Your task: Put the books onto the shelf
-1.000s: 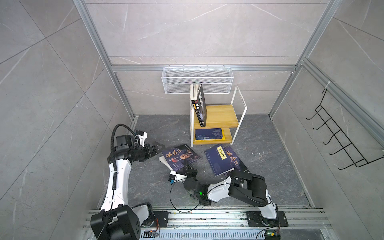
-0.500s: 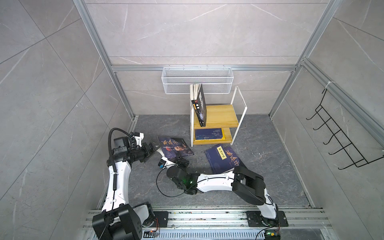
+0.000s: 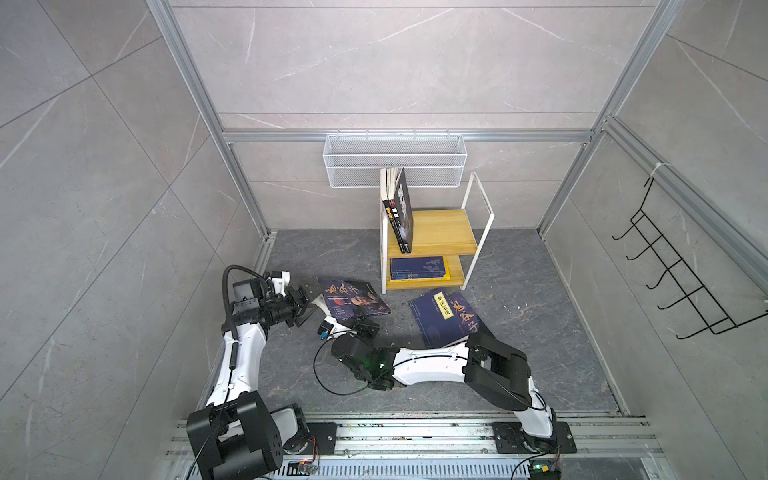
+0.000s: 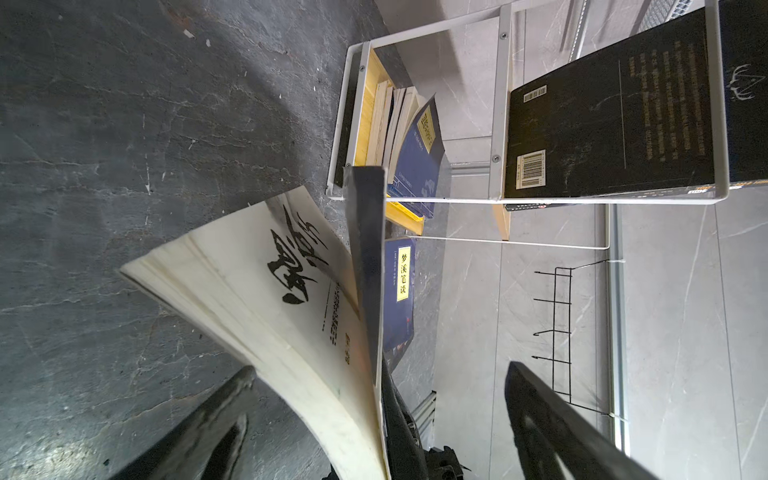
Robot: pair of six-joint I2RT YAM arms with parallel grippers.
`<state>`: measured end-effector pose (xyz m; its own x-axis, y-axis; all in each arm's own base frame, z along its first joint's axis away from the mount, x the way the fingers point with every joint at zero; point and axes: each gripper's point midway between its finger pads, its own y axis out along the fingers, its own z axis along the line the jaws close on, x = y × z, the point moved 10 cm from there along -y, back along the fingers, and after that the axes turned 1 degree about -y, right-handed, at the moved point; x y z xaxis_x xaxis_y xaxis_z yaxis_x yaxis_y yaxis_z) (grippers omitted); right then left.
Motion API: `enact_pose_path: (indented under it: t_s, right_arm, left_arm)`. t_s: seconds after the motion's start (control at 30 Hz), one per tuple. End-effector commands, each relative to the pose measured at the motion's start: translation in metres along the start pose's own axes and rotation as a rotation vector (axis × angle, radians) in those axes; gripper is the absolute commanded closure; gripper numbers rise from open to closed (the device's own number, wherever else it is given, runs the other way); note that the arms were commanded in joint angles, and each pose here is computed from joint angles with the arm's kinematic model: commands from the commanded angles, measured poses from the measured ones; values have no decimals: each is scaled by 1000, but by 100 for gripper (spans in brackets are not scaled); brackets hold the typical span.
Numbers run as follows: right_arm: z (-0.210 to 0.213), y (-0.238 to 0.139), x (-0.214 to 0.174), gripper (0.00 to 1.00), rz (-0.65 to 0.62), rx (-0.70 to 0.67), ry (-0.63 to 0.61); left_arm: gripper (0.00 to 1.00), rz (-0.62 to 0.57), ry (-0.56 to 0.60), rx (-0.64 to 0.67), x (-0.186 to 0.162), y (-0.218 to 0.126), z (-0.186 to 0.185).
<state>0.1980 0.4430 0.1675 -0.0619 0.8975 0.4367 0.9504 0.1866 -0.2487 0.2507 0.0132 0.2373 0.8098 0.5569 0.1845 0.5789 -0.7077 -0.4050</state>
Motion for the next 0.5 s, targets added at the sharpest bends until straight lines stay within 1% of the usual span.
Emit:
enact_pose_path:
  t_s: [0.0,0.07,0.23,0.27,0.33,0.4,0.47]
  right_arm:
    - [-9,-10,25,100,-62,-37,101]
    - [-9,-8,23,100,-54,-42,103]
    - [-7,11,9,100,14,-61,81]
    - [-9,12,8,100,21,-60,92]
    - [-11,14,7,100,16,-44,128]
    - [-12,16,8,100,12,-32,156]
    - [-12,14,14,100,9,-22,146]
  left_arm:
    - [10,11,-5,-47,4,2,-3]
    - [12,19,-16,-45,4,1,-4]
    - [13,9,43,-29,-1,-18,-25]
    - [13,12,53,-22,-3,-20,-27]
    - [13,15,55,-1,-7,-20,-22]
    - [13,8,20,17,-8,-15,-10]
    - [14,11,-10,6,-7,-11,-5]
